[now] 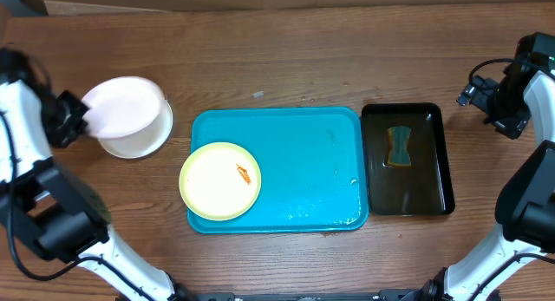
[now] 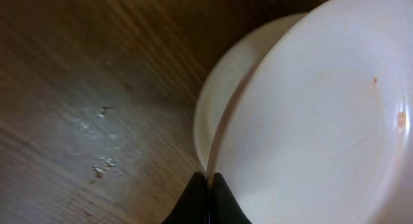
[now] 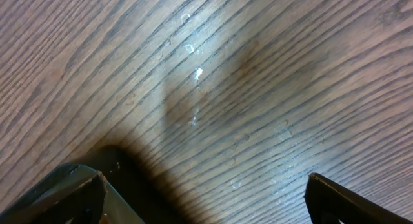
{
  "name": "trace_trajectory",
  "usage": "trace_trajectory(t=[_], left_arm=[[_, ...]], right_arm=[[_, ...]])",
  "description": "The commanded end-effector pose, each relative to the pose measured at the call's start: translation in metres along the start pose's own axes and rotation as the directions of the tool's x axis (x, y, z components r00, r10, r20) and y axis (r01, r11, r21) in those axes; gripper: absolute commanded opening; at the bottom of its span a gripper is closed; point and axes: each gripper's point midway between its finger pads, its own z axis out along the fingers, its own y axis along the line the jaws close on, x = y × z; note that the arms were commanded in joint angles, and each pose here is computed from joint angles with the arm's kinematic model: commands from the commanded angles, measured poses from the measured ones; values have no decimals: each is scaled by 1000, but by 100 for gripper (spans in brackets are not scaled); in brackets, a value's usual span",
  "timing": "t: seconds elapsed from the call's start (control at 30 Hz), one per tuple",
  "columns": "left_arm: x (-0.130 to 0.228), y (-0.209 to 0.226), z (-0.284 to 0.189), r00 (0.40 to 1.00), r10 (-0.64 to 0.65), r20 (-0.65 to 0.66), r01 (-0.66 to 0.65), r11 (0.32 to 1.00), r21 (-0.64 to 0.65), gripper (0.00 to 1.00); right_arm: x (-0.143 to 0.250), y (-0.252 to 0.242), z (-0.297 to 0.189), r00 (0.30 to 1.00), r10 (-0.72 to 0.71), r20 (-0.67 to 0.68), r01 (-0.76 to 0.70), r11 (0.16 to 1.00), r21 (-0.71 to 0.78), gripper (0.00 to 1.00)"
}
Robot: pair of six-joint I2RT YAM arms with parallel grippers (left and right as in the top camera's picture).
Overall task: Clean dirty plates on tray and stack at the side
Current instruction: 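Carry the plate left and stack it on the first white plate, then release the plate and move the left gripper to the yellow plate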
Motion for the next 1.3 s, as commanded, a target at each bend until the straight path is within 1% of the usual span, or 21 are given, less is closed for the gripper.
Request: trace_trajectory(t=[0.0, 0.17, 0.4, 0.47, 0.5, 0.53, 0.57, 0.6, 0.63, 0.7, 0.73, 0.8, 0.87, 0.9, 0.93, 0.97, 1.0, 1.13, 1.27], left_arm=[[0, 13, -2, 999, -33, 9, 34, 999, -12, 4], [0, 15, 3, 999, -29, 16, 30, 999, -24, 4], [4, -2, 11, 1000, 13, 22, -13, 1000, -17, 4], [7, -8, 12, 999, 28, 19, -28, 999, -15, 14], [9, -10, 12, 999, 36, 18, -35, 999, -15, 28], [10, -13, 13, 999, 44, 16, -44, 999, -15, 51], [12, -16, 13, 998, 57, 13, -57, 998, -15, 64], [14, -19, 13, 997, 70, 9, -70, 997, -10, 67], [16, -22, 13, 997, 82, 3, -82, 997, -6, 68], [25, -29, 14, 994, 106, -30, -105, 994, 27, 67], [32, -35, 13, 990, 127, -54, -124, 991, 56, 64], [53, -48, 11, 976, 175, -131, -158, 979, 131, 62], [78, -55, 8, 950, 230, -211, -197, 966, 167, 60], [90, -56, 6, 935, 256, -245, -221, 961, 165, 57], [98, -57, 5, 922, 279, -270, -242, 957, 163, 53], [112, -59, 3, 895, 325, -306, -287, 944, 165, 44], [119, -61, 2, 881, 347, -323, -308, 937, 165, 41], [140, -61, 1, 843, 387, -374, -379, 920, 97, 36], [167, -65, 4, 791, 436, -429, -460, 887, 52, 37]], right_arm=[[-7, 4, -12, 999, 0, 39, 1, 1000, -11, 100], [-7, 4, -12, 999, 0, 39, 1, 1000, -11, 100], [-7, 4, -12, 999, 0, 39, 1, 1000, -11, 100], [-7, 4, -12, 999, 0, 39, 1, 1000, -11, 100], [-7, 4, -12, 999, 0, 39, 1, 1000, -11, 100], [-7, 4, -12, 999, 0, 39, 1, 1000, -11, 100], [-7, 4, -12, 999, 0, 39, 1, 1000, -11, 100], [-7, 4, -12, 999, 0, 39, 1, 1000, -11, 100], [-7, 4, -12, 999, 0, 39, 1, 1000, -11, 100], [-7, 4, -12, 999, 0, 39, 1, 1000, -11, 100], [-7, 4, -12, 999, 0, 39, 1, 1000, -11, 100], [-7, 4, -12, 999, 0, 39, 1, 1000, -11, 100], [-7, 4, -12, 999, 0, 39, 1, 1000, -11, 100], [-7, 4, -12, 999, 0, 39, 1, 1000, -11, 100], [-7, 4, -12, 999, 0, 39, 1, 1000, -11, 100], [-7, 4, -12, 999, 0, 39, 1, 1000, -11, 100], [-7, 4, -12, 999, 0, 39, 1, 1000, -11, 100], [-7, 4, -12, 999, 0, 39, 1, 1000, -11, 100], [-7, 4, -12, 999, -1, 39, 1, 1000, -11, 100]])
